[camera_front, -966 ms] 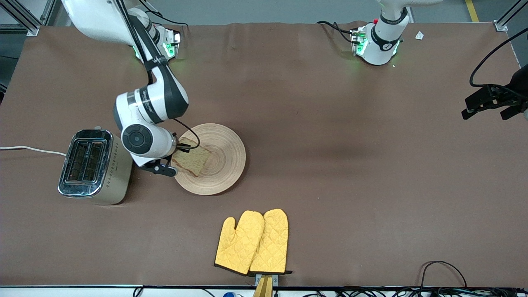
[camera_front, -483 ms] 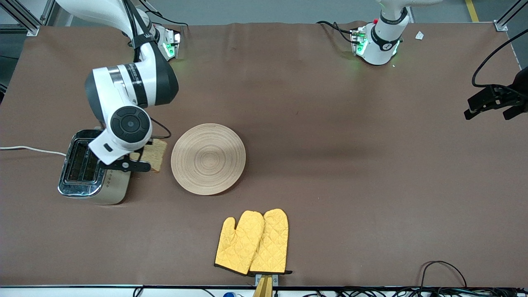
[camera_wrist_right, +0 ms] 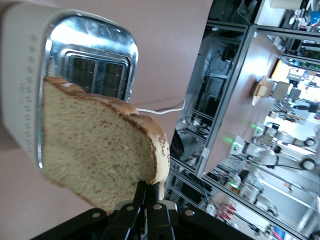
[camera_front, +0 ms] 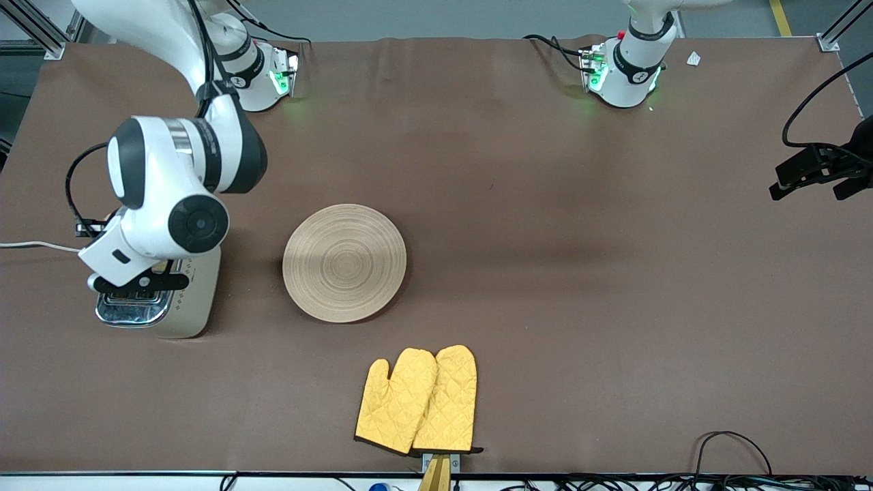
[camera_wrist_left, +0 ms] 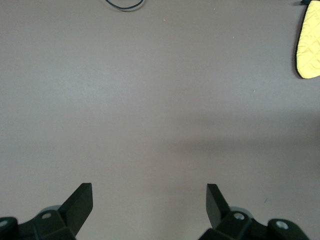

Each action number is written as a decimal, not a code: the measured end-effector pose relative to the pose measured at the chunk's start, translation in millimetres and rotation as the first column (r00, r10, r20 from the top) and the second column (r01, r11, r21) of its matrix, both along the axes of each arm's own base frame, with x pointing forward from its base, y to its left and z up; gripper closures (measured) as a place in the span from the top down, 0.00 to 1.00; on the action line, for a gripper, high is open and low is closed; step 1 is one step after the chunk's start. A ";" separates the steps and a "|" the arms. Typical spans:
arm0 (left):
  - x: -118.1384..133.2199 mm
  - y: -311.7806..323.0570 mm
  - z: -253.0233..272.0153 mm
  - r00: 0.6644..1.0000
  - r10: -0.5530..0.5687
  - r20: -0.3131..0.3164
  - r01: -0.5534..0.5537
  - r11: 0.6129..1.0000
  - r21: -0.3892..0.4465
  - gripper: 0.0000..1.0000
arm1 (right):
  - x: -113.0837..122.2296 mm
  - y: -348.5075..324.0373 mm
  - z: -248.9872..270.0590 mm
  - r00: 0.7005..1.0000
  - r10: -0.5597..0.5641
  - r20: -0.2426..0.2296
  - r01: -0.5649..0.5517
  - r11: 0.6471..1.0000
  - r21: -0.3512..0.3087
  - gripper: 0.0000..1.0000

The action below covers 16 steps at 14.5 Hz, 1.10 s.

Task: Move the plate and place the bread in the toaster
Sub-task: 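Carry the bread slice above the toaster slot with the right gripper, then lower the bread slice into the toaster slot with the right gripper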

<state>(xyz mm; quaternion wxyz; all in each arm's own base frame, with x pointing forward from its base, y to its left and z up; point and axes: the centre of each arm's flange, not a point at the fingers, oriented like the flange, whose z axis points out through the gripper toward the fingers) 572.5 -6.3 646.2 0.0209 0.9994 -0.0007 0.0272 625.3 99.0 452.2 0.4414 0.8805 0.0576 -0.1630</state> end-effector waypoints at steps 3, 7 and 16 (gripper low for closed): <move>0.0 0.2 0.0 1.000 0.000 0.000 0.000 1.000 0.000 1.00 | 8.1 -9.7 -29.6 0.999 0.003 -0.040 -0.006 0.998 -0.067 0.04; 0.0 0.3 0.0 1.000 0.001 0.000 -0.001 1.000 0.000 1.00 | 13.7 -21.1 -41.7 0.999 0.002 -0.053 -0.008 0.993 -0.114 0.04; 0.0 0.4 0.0 1.000 0.001 0.000 -0.001 1.000 0.000 1.00 | 19.4 -31.6 -58.3 0.997 0.001 -0.072 -0.013 0.988 -0.157 0.04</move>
